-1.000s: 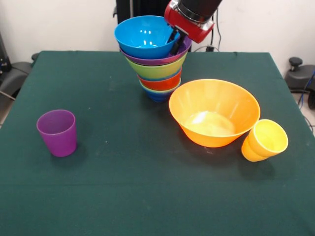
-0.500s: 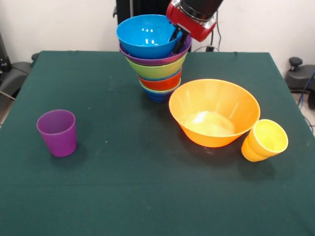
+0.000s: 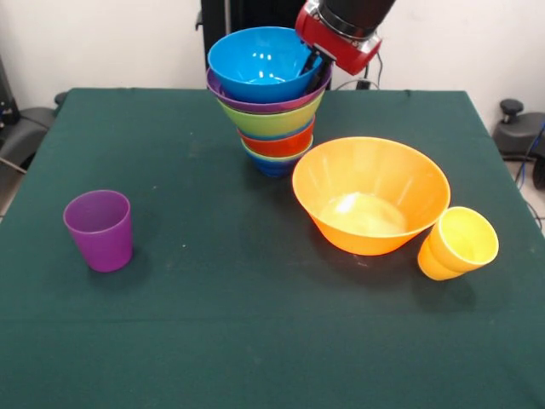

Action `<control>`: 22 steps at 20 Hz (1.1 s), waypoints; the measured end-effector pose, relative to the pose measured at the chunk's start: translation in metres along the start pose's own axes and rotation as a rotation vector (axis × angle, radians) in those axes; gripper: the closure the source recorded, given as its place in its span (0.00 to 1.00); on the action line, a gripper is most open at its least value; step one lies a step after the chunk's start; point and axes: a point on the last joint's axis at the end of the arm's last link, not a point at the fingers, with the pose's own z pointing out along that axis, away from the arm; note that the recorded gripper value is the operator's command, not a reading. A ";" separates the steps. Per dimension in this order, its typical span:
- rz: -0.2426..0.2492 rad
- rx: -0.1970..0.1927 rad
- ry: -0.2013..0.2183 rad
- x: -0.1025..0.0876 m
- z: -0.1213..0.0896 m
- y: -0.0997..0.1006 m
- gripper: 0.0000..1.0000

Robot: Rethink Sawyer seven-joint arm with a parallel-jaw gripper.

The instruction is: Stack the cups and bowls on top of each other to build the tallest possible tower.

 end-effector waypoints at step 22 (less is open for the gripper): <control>0.017 0.029 -0.020 -0.003 -0.004 -0.013 0.00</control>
